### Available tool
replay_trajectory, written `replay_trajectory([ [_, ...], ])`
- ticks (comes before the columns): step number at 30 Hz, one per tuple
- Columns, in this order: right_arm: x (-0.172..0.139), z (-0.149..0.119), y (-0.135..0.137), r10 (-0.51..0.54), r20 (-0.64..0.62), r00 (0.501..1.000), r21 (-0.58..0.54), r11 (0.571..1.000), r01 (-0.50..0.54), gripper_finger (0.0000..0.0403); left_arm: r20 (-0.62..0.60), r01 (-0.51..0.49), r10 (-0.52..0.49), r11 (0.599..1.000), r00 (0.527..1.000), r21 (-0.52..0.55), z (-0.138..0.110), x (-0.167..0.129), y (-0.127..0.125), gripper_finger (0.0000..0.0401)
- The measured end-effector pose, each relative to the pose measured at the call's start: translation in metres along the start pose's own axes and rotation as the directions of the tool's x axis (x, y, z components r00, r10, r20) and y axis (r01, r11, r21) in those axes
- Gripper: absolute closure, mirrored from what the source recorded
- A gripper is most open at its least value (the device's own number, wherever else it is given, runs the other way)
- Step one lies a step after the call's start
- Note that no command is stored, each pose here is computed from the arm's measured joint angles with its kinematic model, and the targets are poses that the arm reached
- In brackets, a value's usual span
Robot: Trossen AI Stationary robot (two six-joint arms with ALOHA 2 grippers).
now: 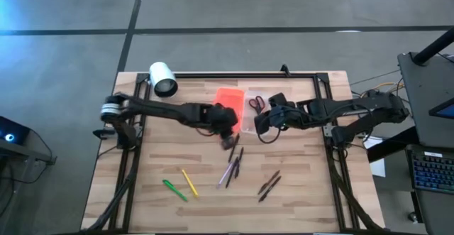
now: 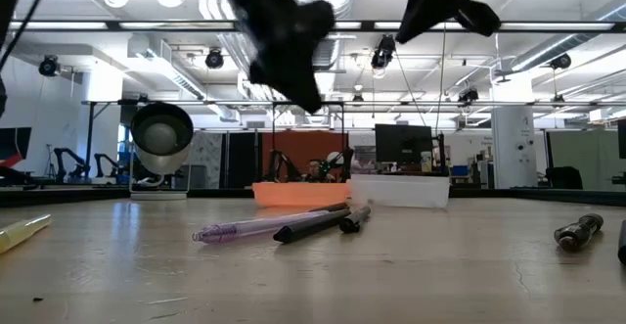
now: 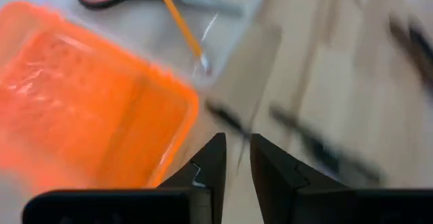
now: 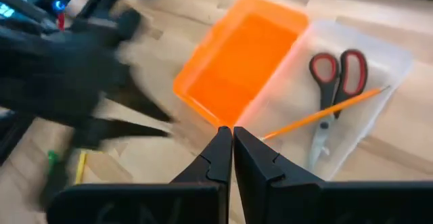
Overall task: Pick & place school supplies into a supply box
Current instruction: Put the green pen into the orange supply box
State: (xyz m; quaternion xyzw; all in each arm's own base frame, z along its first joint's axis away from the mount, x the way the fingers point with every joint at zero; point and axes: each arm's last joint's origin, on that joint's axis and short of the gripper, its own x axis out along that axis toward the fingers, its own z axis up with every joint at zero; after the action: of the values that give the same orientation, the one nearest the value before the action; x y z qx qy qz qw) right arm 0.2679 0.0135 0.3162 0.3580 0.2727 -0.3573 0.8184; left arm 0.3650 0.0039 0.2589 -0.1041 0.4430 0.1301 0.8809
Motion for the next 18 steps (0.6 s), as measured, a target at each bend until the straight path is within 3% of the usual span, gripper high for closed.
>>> replay_trajectory([
  [4, 0.01, -0.006, 0.0, 0.047, -0.005, 0.999, -0.025, 0.999, -0.047, 0.0394, -0.101, 0.01, 0.001, 0.994, 0.995, 0.111, -0.034, -0.031, -0.008, 0.035],
  [8, 0.018, -0.012, 0.005, 0.175, -0.051, 0.983, -0.082, 0.98, -0.179, 0.0394, -0.165, 0.034, -0.007, 0.986, 0.986, 0.162, -0.08, -0.05, -0.006, 0.035],
  [13, 0.027, -0.019, 0.004, 0.229, -0.098, 0.969, -0.119, 0.964, -0.24, 0.0393, -0.228, 0.22, -0.182, 0.963, 0.957, 0.157, -0.137, -0.066, -0.014, 0.035],
  [18, 0.037, -0.028, 0.011, 0.21, -0.141, 0.968, -0.205, 0.95, -0.236, 0.0366, -0.183, 0.367, -0.325, 0.883, 0.928, 0.294, -0.18, -0.081, -0.041, 0.035],
])
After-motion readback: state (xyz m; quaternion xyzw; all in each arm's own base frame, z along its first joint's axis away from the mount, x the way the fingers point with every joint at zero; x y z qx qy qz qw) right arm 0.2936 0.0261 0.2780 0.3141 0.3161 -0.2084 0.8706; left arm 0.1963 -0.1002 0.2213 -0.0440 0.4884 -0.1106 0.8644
